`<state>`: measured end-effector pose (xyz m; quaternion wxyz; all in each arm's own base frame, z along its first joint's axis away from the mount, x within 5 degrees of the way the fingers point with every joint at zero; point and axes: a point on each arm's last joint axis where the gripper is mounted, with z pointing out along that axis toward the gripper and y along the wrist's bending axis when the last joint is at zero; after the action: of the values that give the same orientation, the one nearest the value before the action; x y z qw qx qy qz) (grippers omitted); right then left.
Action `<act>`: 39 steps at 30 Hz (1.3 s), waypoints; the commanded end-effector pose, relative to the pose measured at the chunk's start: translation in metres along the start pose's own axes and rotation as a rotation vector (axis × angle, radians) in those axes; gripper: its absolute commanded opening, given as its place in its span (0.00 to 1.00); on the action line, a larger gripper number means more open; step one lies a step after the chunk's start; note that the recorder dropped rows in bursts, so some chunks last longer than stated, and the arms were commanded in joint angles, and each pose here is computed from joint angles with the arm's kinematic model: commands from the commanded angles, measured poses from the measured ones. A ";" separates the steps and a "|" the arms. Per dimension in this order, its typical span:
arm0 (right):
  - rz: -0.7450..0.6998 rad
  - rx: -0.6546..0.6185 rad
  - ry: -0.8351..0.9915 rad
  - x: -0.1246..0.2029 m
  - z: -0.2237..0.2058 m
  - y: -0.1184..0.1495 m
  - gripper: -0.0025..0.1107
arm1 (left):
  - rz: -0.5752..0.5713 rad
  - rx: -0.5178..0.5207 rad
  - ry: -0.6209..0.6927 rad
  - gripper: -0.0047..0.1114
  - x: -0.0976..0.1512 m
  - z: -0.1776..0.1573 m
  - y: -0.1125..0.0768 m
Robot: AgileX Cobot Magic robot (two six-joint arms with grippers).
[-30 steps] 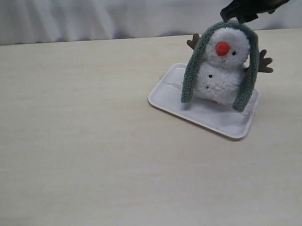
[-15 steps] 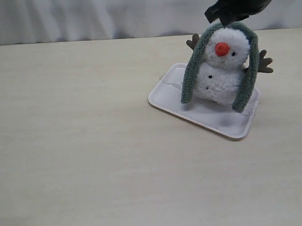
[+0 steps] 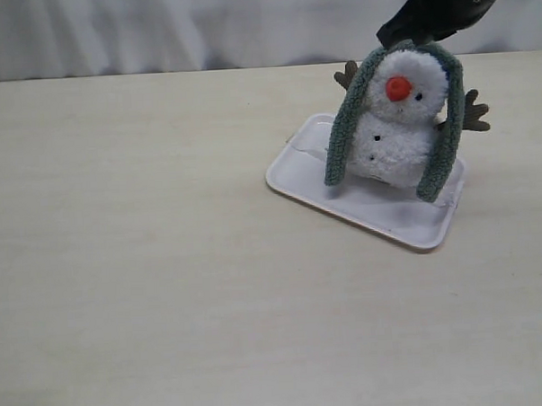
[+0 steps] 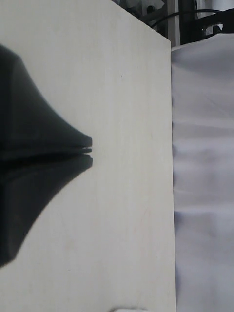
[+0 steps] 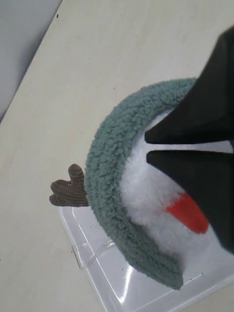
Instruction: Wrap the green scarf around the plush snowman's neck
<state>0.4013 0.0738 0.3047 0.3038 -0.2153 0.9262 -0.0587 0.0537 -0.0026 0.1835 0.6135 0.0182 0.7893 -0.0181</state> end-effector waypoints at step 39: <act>-0.140 0.104 -0.003 0.001 -0.019 0.033 0.21 | -0.008 -0.004 -0.013 0.04 -0.001 0.000 0.000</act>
<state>0.3773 0.1078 0.3098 0.3111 -0.2721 0.9046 -0.1038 0.0537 -0.0026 0.1835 0.6135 0.0182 0.7893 -0.0181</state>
